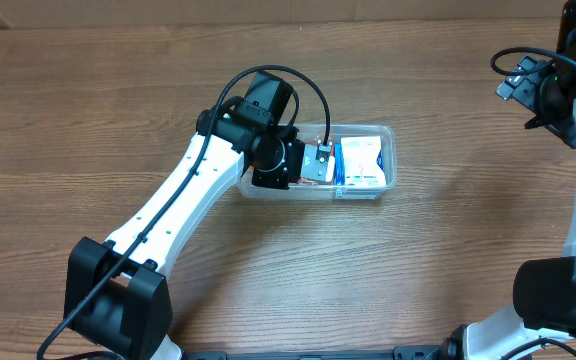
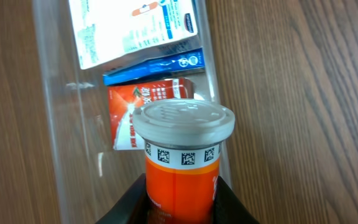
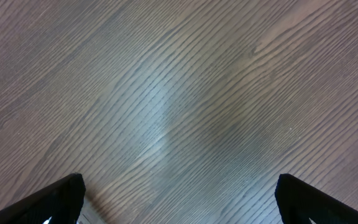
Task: Pack container
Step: 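Carry the orange tube over the container and lower it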
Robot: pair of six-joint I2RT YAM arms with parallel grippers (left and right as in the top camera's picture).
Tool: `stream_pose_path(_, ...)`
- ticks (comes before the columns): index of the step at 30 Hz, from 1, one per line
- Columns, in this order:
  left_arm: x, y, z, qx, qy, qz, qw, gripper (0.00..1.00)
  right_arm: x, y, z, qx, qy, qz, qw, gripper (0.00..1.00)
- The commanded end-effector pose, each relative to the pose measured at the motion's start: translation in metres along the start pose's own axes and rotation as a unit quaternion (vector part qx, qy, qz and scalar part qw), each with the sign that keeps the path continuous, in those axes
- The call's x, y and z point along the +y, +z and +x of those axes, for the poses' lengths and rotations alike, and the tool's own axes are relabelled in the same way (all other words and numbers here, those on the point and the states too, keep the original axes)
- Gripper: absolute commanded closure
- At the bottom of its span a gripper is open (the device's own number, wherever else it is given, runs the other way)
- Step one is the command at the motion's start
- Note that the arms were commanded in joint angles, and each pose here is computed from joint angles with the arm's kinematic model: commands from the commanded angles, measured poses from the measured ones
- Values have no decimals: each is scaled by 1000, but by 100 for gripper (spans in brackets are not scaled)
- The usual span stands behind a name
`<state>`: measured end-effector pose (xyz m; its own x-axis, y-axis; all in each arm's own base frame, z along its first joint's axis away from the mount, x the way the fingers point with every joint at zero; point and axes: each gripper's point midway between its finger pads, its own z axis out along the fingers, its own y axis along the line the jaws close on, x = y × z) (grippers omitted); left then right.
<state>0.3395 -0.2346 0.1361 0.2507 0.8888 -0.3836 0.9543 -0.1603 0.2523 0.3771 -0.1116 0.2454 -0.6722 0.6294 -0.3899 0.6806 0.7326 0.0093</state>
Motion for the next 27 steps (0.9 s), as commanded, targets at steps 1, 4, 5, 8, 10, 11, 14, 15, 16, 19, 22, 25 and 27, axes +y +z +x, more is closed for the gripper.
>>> stream_pose_path(1, 21, -14, -18, -31, -30, -46, 998, 96, -1, -6, -5, -13, 0, -3, 1000, 0)
stream_pose_path(4, 26, -10, -19, -34, -40, -52, 997, 96, -1, -6, -5, -13, 0, -3, 1000, 0)
stream_pose_path(5, 24, -3, -16, -31, -54, -43, 997, 96, -1, -6, -5, -13, 1, -3, 1000, 0)
stream_pose_path(8, 19, 16, -8, -21, -84, -18, 996, 96, -1, -6, -5, -13, 1, -3, 1000, 0)
stream_pose_path(10, 14, 23, -6, -17, -89, -5, 996, 96, -1, -6, -5, -13, 0, -3, 1000, 0)
stream_pose_path(11, 13, 24, -6, -16, -90, -3, 996, 96, -1, -6, -5, -13, 0, -3, 1000, 0)
stream_pose_path(14, 13, 24, -6, -16, -84, -3, 996, 96, -1, -6, -5, -13, 0, -3, 1000, 0)
stream_pose_path(15, 13, 24, -6, -16, -84, -3, 996, 96, -1, -6, -5, -13, 1, -3, 1000, 0)
stream_pose_path(16, 13, 24, -6, -16, -84, -3, 996, 96, -1, -6, -5, -13, 1, -3, 1000, 0)
stream_pose_path(19, 10, 26, -4, -14, -85, 1, 996, 96, -1, -6, -5, -13, 1, -3, 1000, 0)
stream_pose_path(22, -5, 36, 4, -6, -67, 22, 997, 96, -1, -6, -5, -13, 0, -3, 1000, 0)
stream_pose_path(25, -13, 41, 9, -2, -57, 32, 998, 96, -1, -6, -5, -13, 1, -3, 1000, 0)
stream_pose_path(27, -13, 43, 9, -2, -56, 30, 998, 96, -1, -6, -5, -13, 0, -3, 1000, 0)
